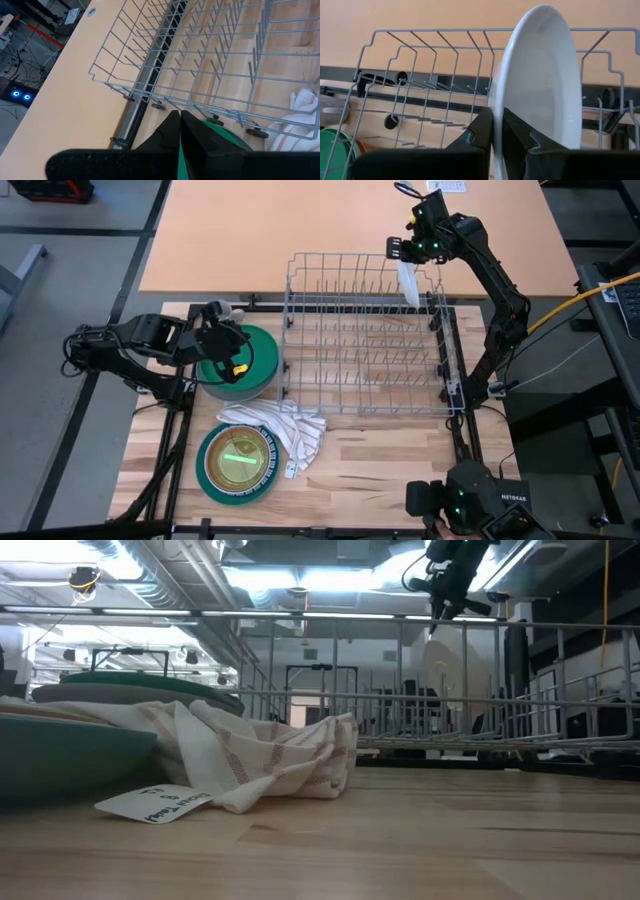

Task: Sort dishes
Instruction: Put the white plate into the dish rack

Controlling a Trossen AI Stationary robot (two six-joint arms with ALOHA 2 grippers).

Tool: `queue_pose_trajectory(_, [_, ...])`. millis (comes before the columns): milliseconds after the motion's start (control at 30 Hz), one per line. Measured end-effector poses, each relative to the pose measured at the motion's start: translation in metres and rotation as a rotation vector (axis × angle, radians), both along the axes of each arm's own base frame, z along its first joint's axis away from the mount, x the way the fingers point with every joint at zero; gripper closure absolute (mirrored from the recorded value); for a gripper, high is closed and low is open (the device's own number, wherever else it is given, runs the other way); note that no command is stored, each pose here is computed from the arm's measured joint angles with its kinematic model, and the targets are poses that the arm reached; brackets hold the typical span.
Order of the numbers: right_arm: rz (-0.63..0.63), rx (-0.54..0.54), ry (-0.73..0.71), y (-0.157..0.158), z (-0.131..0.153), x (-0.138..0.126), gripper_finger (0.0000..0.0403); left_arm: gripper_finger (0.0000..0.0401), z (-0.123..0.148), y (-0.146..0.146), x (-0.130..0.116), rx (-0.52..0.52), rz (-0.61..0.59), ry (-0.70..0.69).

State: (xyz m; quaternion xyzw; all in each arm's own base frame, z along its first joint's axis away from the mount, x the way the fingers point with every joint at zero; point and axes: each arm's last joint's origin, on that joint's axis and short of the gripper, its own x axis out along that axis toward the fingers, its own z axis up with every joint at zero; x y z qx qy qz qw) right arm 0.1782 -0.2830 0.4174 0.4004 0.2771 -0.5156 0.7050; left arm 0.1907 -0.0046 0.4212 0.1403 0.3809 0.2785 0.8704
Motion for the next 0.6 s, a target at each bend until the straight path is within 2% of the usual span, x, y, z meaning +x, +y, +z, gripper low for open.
queue_pose_trajectory(600, [0.187,0.013,0.171,0.0044,-0.0076,-0.0031,0.0366,0.0396,0.0000,0.0000,0.0000,0.000,0.000,0.000])
